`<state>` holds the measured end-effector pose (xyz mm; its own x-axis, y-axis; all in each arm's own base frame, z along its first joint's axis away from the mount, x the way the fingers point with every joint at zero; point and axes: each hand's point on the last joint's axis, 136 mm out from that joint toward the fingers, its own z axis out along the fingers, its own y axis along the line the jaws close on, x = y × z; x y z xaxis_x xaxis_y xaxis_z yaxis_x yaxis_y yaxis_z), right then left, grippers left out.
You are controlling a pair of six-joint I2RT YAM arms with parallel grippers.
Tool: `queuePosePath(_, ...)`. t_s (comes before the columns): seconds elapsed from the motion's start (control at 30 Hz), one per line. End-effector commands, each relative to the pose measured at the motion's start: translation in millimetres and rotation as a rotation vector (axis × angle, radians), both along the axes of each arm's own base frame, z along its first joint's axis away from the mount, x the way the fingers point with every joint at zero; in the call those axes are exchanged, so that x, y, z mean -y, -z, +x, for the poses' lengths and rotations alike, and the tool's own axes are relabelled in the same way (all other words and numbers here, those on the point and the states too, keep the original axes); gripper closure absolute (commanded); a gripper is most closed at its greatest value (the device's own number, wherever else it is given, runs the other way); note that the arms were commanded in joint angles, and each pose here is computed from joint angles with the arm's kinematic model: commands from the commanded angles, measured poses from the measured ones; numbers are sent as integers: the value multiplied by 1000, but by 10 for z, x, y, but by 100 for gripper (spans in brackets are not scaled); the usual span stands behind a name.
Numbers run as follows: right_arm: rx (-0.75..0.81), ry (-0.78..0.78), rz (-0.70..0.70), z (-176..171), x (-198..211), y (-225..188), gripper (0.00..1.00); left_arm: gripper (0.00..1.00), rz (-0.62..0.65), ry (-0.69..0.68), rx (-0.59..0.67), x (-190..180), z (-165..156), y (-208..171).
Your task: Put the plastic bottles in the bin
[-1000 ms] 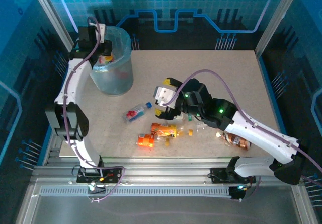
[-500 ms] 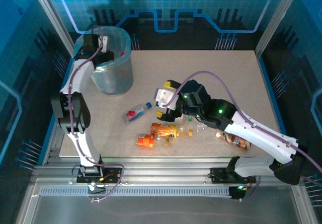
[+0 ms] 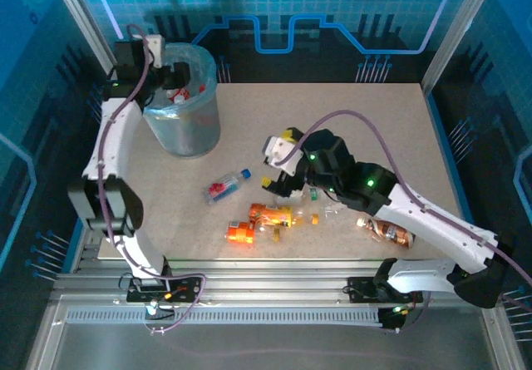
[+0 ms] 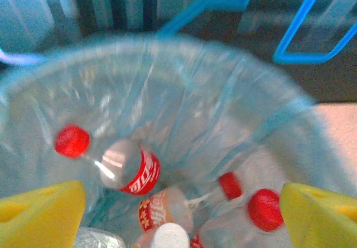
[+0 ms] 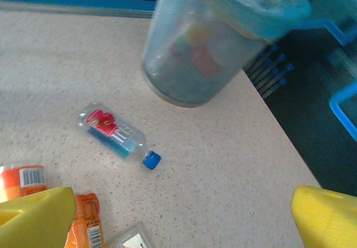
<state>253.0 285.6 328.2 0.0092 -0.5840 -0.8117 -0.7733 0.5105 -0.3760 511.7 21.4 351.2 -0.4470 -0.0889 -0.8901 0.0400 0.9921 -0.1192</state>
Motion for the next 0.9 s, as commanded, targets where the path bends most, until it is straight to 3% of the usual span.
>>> queuePosePath(0.0,-106,254,226,241,416,-422,0,10,-40,42,227,135,-390,-954)
queuePosePath(0.2,-414,626,328,540,1220,-144,0,11,33,182,359,755,-916,-1449)
queuePosePath(0.4,-547,844,388,548,1929,263,0,12,84,451,392,1783,-1349,-1451)
queuePosePath(0.5,-564,796,345,479,2072,453,1,12,129,581,389,2284,-1551,-1295)
queuePosePath(0.57,-581,945,396,492,2370,620,4,12,182,684,404,2673,-1730,-1129)
queuePosePath(0.7,-779,1226,658,391,2647,1017,9,11,249,842,443,3288,-2070,-795)
queuePosePath(0.87,-993,1392,742,165,2489,1648,12,11,257,935,410,3660,-2307,-455)
